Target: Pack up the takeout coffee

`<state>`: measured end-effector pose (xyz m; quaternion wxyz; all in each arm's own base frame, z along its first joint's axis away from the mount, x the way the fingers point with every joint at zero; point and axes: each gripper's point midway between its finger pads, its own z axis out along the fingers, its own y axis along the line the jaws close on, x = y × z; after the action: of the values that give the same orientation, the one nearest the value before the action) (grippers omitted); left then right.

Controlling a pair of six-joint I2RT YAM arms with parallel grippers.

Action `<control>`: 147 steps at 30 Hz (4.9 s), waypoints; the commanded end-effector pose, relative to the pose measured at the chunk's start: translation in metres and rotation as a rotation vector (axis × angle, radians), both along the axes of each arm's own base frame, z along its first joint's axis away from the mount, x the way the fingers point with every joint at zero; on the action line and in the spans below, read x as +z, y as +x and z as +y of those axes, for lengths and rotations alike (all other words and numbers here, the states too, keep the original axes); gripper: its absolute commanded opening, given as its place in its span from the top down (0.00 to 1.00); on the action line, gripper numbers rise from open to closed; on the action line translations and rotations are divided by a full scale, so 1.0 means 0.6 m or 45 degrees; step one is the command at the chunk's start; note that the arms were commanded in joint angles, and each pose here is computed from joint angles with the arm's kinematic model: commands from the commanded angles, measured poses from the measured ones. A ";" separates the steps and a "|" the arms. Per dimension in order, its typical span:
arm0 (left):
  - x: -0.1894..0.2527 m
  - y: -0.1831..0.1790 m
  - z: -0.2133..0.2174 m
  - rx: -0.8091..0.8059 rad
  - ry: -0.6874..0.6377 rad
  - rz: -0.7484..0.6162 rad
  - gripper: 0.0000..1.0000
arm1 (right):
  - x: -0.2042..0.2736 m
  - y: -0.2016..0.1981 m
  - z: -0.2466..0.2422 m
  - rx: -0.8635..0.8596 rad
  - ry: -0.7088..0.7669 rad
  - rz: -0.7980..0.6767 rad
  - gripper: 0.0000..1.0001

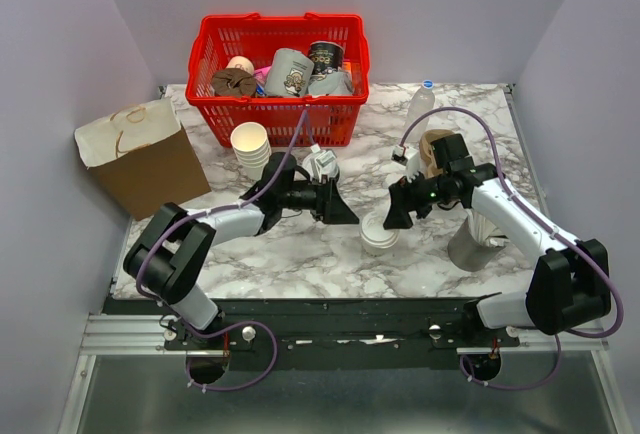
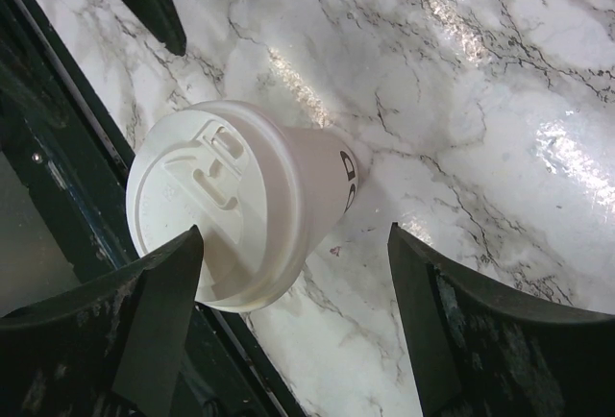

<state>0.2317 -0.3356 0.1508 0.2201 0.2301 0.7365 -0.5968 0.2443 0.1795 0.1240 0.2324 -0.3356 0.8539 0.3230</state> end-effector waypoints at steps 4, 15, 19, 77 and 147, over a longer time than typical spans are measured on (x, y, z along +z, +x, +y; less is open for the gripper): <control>0.006 -0.031 0.001 -0.089 -0.015 0.004 0.41 | 0.014 -0.005 0.006 0.018 0.043 0.014 0.15; 0.011 -0.046 -0.026 -0.172 -0.049 0.012 0.46 | 0.016 -0.015 0.019 0.032 0.106 0.089 0.15; 0.015 -0.046 -0.030 -0.172 -0.057 0.012 0.46 | 0.014 -0.020 0.022 0.031 0.123 0.119 0.15; 0.024 0.022 -0.065 -0.169 -0.066 -0.145 0.36 | 0.012 -0.032 -0.005 0.131 0.040 -0.105 0.20; -0.068 -0.008 -0.063 -0.192 0.089 0.023 0.41 | -0.102 -0.083 -0.044 0.364 -0.115 -0.050 0.42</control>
<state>0.2267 -0.3740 0.1234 0.1662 0.2865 0.7302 -0.5975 0.2207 0.1804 0.1180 0.2669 -0.4517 0.7756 0.3508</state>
